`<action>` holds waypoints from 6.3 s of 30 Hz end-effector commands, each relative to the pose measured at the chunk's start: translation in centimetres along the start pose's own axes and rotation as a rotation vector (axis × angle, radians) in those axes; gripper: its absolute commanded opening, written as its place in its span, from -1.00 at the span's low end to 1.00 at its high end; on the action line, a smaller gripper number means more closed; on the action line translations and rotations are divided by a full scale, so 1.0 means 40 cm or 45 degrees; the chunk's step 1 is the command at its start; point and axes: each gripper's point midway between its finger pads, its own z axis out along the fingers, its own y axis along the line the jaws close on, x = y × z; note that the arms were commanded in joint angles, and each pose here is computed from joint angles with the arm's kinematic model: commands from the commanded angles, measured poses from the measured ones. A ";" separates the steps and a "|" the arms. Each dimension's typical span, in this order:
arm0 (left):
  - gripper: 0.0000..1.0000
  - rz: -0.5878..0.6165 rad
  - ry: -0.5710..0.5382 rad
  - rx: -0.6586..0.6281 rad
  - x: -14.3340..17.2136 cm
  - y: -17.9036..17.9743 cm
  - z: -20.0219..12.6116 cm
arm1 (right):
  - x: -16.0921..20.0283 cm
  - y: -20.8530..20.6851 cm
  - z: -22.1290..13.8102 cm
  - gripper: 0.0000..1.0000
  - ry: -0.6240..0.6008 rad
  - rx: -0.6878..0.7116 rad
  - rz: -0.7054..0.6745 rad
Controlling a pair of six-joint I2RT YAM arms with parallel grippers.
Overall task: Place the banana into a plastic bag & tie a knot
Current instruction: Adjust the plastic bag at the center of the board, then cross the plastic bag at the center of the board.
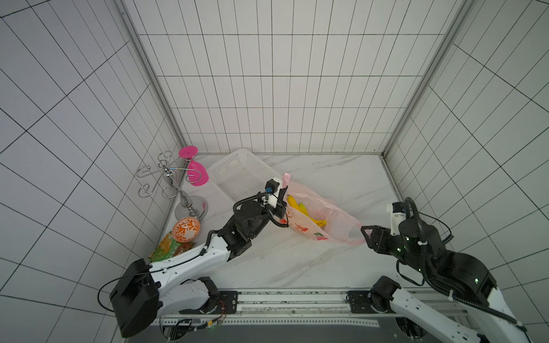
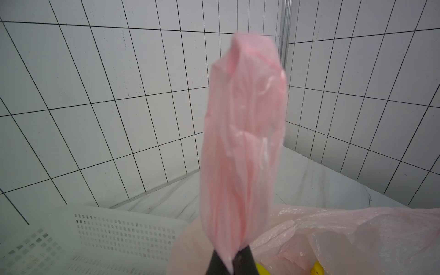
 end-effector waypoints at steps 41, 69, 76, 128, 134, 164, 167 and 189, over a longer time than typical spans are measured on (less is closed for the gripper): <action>-1.00 0.016 0.191 0.467 -0.131 -0.184 -0.016 | -0.315 0.411 0.005 -1.00 -0.148 -0.371 -0.767; -1.00 -0.033 0.721 0.773 0.051 -0.315 0.000 | -0.109 0.442 0.179 -1.00 0.136 -0.631 -0.936; -1.00 -0.031 0.706 0.816 0.048 -0.323 -0.011 | -0.051 0.431 0.181 -1.00 0.193 -0.705 -0.934; -0.90 -0.179 0.205 0.726 -0.020 -0.270 0.019 | -0.020 0.485 0.156 -1.00 0.193 -0.871 -0.700; -1.00 -0.172 0.211 0.705 -0.006 -0.261 0.021 | -0.051 0.461 0.153 -0.23 0.145 -0.763 -0.712; -1.00 -0.110 0.299 0.827 0.038 -0.294 0.000 | -0.204 0.401 0.132 0.07 -0.248 -0.424 -1.028; -1.00 -0.101 0.315 0.837 0.044 -0.300 0.001 | -0.192 0.421 0.139 0.01 -0.240 -0.472 -1.035; -1.00 -0.090 0.327 0.834 0.030 -0.304 0.003 | -0.135 0.480 0.165 -0.56 -0.206 -0.560 -1.069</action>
